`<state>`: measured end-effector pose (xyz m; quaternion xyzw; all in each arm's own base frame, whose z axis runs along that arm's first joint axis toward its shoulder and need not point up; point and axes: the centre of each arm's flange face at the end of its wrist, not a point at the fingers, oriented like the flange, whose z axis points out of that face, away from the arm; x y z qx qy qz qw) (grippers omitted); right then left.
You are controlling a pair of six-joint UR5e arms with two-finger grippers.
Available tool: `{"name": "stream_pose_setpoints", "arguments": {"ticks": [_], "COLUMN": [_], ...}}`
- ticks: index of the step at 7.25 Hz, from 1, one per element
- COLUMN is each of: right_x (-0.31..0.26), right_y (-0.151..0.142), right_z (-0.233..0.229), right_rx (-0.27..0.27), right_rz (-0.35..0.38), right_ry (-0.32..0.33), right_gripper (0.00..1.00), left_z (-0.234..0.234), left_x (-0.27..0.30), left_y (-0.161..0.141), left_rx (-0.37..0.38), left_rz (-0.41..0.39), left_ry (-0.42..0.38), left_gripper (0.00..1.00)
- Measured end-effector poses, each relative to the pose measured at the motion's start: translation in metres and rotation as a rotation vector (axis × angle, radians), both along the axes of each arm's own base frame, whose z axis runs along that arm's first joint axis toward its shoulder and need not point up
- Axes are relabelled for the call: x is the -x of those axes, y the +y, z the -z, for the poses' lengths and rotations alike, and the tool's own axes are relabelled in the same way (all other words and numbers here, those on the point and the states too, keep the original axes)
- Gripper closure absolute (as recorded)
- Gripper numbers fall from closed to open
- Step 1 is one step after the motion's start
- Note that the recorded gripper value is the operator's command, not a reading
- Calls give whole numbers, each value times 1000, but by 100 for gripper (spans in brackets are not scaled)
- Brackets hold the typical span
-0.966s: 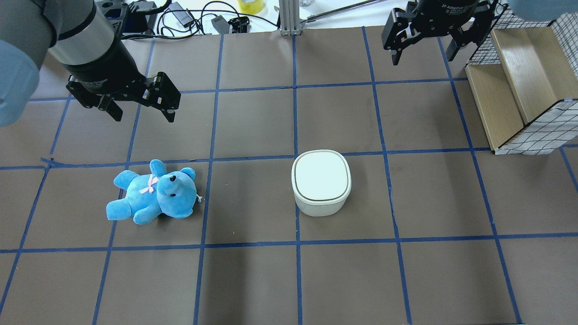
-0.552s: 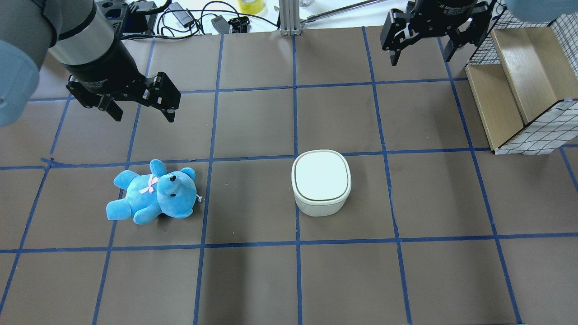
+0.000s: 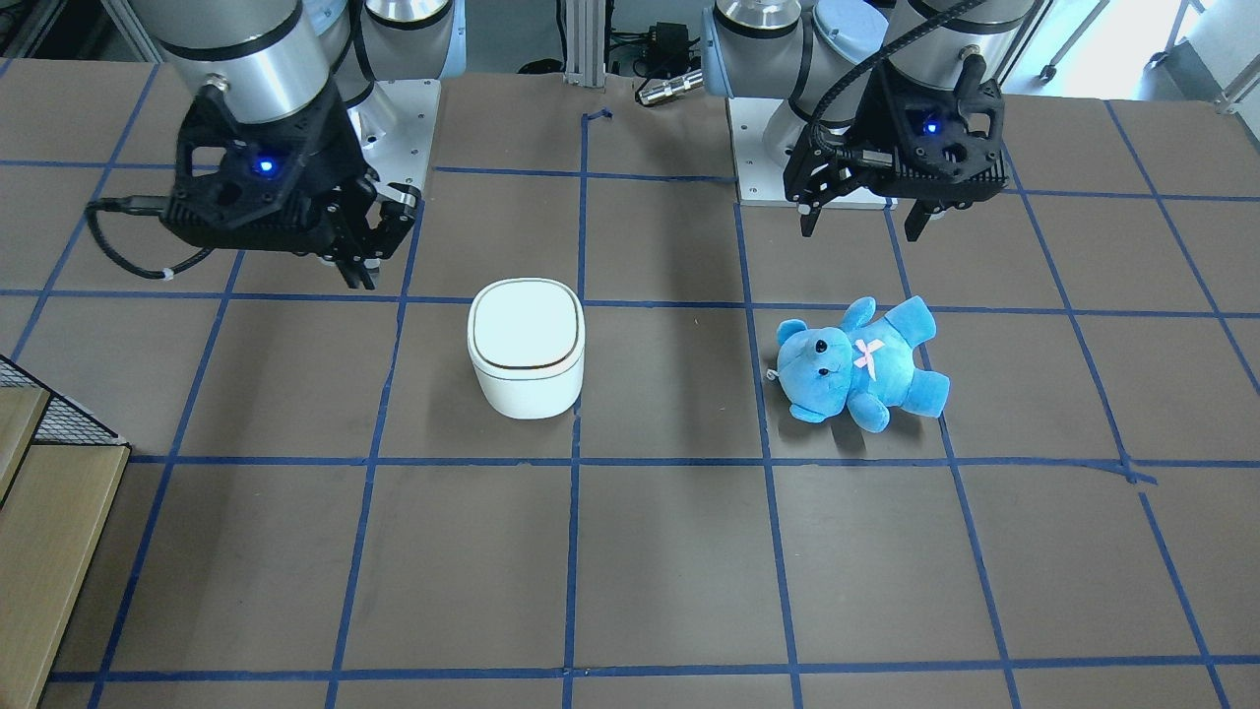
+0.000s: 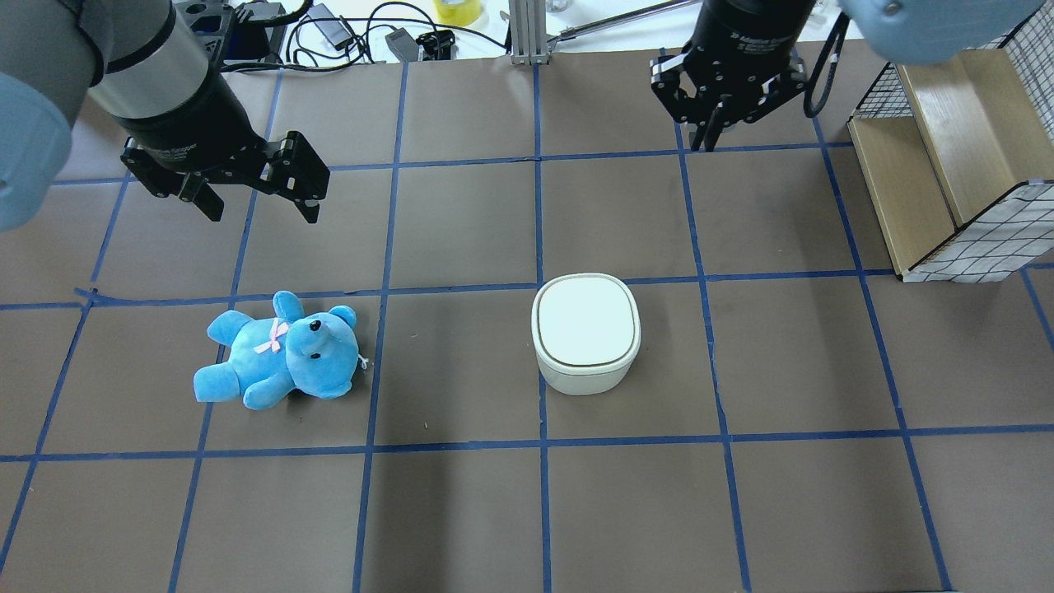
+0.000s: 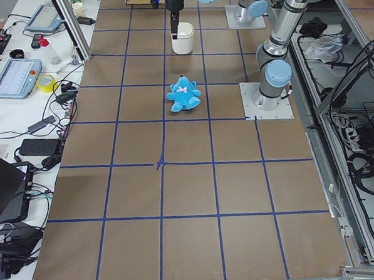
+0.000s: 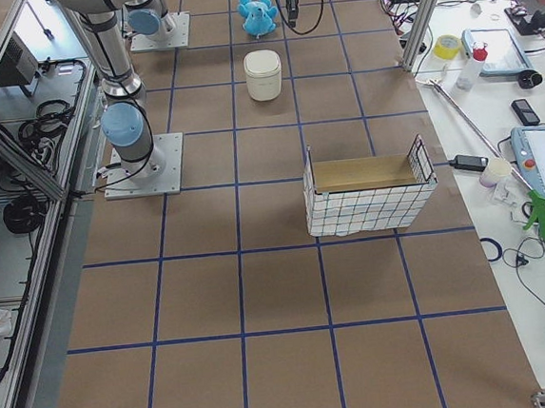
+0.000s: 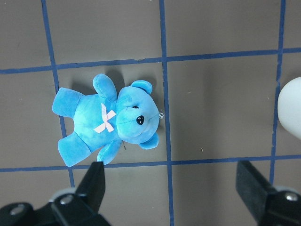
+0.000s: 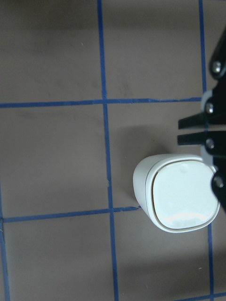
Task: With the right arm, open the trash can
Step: 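Move the right gripper over the white trash can and lower onto its lid, then press the lid's near edge with the right gripper to tip it open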
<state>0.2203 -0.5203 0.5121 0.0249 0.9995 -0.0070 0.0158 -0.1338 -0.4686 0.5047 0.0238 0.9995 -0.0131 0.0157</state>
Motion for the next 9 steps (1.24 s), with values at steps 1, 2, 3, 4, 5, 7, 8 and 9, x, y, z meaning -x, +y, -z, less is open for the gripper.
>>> {"name": "stream_pose_setpoints", "arguments": {"ticks": [1, 2, 3, 4, 5, 7, 8, 9], "right_x": [-29, -50, -62, -70, -75, -75, -74, -74], "right_y": [11, 20, 28, 35, 43, 55, 58, 59], "right_z": [17, 40, 69, 100, 128, 173, 188, 197], "right_rx": [-26, -50, -57, -52, -51, -64, -77, -88], "right_rz": [2, 12, 24, 26, 21, 12, 7, 2], "right_ry": [2, 6, 8, 7, 10, 25, 31, 36], "right_gripper": [100, 100, 100, 100, 100, 100, 100, 100], "left_z": [0, 0, 0, 0, 0, 0, 0, 0], "left_x": [0, 0, 0, 0, 0, 0, 0, 0], "left_y": [0, 0, 0, 0, 0, 0, 0, 0], "left_rx": [0, 0, 0, 0, 0, 0, 0, 0], "left_rz": [0, 0, 0, 0, -1, 0, 0, 0], "left_ry": [0, 0, 0, 0, 0, 0, 0, 0], "left_gripper": [0, 0, 0, 0, 0, 0, 0, 0]}}
